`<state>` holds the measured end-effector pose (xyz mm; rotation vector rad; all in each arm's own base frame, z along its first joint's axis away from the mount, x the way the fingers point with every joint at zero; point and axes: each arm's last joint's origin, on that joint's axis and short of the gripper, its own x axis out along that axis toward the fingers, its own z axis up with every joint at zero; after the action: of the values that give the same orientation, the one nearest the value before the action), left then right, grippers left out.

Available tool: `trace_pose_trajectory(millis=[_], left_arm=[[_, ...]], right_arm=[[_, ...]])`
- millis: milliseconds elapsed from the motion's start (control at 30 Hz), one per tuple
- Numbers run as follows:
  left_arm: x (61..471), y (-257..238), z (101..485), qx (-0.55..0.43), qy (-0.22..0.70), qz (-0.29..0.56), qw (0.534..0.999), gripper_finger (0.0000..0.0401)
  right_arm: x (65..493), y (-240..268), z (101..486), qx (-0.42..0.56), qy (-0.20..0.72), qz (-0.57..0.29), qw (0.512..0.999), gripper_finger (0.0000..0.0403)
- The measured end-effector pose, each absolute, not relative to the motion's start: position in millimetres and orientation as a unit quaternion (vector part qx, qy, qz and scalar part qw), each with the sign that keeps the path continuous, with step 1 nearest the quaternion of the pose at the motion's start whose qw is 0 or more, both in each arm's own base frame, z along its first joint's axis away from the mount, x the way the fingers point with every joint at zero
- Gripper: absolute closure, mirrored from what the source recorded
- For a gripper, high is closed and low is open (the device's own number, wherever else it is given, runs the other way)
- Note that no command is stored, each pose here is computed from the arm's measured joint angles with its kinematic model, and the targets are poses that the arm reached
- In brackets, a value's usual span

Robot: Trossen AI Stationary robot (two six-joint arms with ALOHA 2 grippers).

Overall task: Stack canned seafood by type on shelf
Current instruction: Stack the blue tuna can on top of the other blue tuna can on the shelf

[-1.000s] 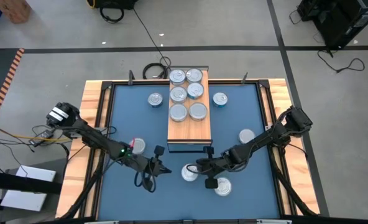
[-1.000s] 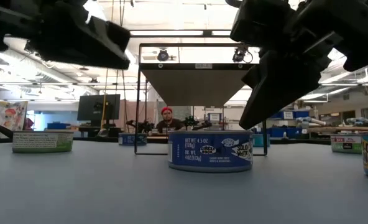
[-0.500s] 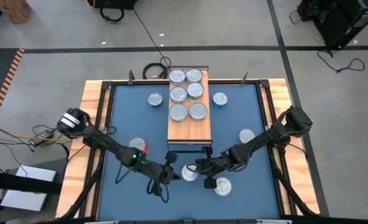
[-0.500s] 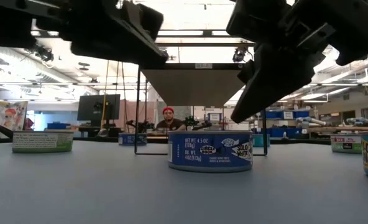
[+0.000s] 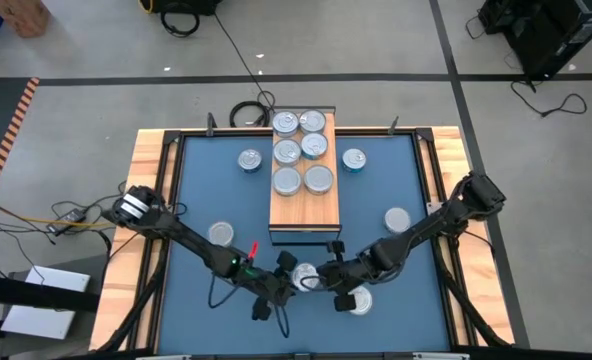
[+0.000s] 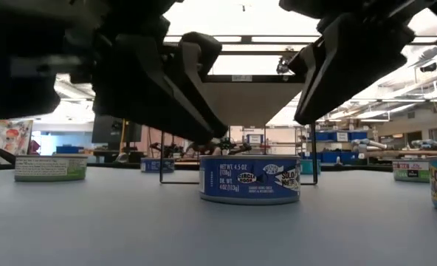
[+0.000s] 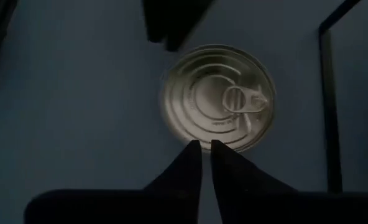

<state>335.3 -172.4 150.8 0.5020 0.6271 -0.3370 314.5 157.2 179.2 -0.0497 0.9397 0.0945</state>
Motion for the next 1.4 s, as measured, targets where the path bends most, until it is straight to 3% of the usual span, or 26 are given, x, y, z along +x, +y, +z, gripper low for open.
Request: trace_pose_trajectory(millis=[200, 700, 933, 1167, 1400], left_arm=[[337.3, -171.8, 149.5, 0.266, 0.307, -0.143, 0.902, 0.0295], [335.1, -166.7, 138.1, 0.320, 0.342, -0.143, 0.872, 0.0297], [338.2, -167.8, 132.2, 0.344, 0.337, -0.146, 0.864, 0.0324], [343.3, -171.5, 141.3, 0.312, 0.338, -0.150, 0.875, 0.0391], [345.8, -173.0, 146.1, 0.280, 0.357, -0.140, 0.880, 0.0398]], right_arm=[[306.8, 167.8, 184.2, -0.047, 0.447, 0.036, 0.893, 0.0352], [305.1, 170.7, 185.3, -0.054, 0.438, 0.024, 0.897, 0.0352], [306.9, 171.7, 186.7, -0.060, 0.427, 0.031, 0.902, 0.0351], [308.2, 169.2, 187.7, -0.057, 0.424, 0.025, 0.903, 0.0349], [307.5, 168.5, 187.3, -0.040, 0.426, 0.007, 0.904, 0.0339]])
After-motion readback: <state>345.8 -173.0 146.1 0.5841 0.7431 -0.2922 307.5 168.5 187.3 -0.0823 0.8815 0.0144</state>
